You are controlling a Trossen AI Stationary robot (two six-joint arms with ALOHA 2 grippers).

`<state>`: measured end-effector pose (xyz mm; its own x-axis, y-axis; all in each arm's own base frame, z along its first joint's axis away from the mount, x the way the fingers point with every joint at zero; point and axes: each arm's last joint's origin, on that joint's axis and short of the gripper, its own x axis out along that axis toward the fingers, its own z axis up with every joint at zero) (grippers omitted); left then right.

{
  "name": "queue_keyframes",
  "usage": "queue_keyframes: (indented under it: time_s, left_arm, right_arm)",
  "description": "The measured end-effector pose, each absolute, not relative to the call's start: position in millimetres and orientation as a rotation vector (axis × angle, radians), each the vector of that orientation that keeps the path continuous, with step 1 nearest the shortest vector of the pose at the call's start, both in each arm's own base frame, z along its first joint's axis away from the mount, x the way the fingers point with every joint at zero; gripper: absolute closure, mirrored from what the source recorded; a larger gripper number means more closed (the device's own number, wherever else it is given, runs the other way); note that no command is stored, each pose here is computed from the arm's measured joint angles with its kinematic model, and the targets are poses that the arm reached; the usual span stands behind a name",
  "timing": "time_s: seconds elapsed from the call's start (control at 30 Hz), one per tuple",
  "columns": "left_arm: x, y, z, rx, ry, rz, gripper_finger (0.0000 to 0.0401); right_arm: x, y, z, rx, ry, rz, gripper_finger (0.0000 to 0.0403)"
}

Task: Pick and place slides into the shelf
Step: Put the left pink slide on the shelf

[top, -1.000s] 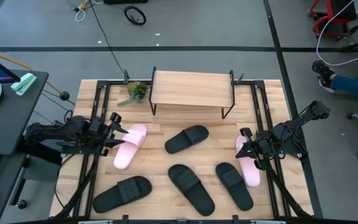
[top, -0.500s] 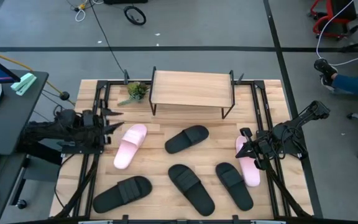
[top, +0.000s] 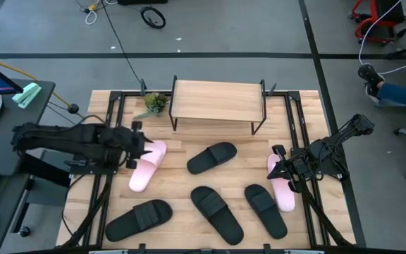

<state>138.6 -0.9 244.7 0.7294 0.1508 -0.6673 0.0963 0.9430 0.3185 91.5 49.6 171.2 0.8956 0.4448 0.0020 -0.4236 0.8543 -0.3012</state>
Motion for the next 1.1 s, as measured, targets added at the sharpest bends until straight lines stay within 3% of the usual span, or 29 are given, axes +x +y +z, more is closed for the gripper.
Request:
queue_keyframes:
  time_s: [0.5,0.77,1.1]
  left_arm:
    - [168.9,-42.1,206.2,0.458,0.990,-0.262,0.0219]
    - [176.0,-42.1,190.4,0.579,1.106,-0.097,0.0214]
    - [182.1,-41.7,179.6,0.595,1.169,-0.080,0.0225]
  right_arm:
    - [91.5,49.6,171.2,-0.300,-0.072,0.457,0.0389]
    - [91.5,49.6,171.2,-0.300,-0.073,0.457,0.0389]
    - [91.5,49.6,171.2,-0.300,-0.072,0.457,0.0389]
